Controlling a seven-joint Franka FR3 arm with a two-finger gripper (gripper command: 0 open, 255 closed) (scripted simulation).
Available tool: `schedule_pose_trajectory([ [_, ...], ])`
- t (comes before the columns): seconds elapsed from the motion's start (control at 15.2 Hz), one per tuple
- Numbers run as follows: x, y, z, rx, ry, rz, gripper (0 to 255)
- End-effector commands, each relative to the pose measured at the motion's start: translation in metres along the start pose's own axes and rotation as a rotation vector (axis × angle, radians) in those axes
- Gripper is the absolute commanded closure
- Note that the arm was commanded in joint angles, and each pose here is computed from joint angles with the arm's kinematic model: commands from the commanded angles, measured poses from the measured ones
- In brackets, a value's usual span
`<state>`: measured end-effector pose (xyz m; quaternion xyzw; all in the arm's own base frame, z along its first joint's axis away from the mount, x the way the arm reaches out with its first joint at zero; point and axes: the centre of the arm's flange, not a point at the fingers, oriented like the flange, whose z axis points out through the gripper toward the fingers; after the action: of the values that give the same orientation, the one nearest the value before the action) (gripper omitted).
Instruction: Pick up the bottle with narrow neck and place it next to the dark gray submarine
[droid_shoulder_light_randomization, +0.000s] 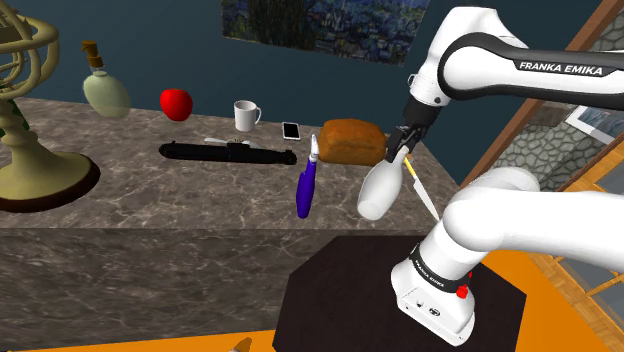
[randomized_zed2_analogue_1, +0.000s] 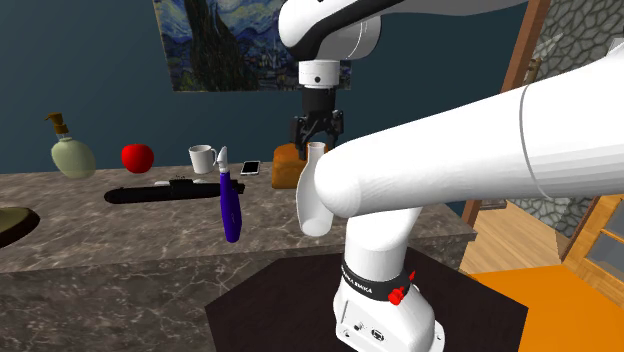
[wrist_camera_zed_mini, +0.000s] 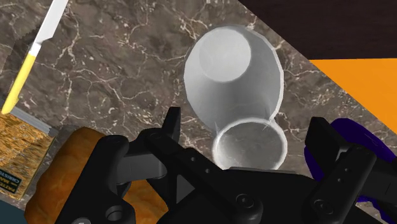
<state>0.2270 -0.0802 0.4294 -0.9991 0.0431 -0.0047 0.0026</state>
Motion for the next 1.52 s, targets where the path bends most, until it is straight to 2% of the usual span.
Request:
schedule_pose_trajectory([
  [0.0, 0.000, 0.000, 0.000, 0.000, 0.000, 0.000, 0],
  [0.2, 0.000, 0.000, 0.000, 0.000, 0.000, 0.000, 0],
  [0.26, 0.000, 0.000, 0.000, 0.000, 0.000, 0.000, 255],
  [0.86, 0.000, 0.000, 0.000, 0.000, 0.000, 0.000, 255],
  [1.45, 0.000, 0.000, -0.047, 0.000, 0.000, 0.000, 255],
])
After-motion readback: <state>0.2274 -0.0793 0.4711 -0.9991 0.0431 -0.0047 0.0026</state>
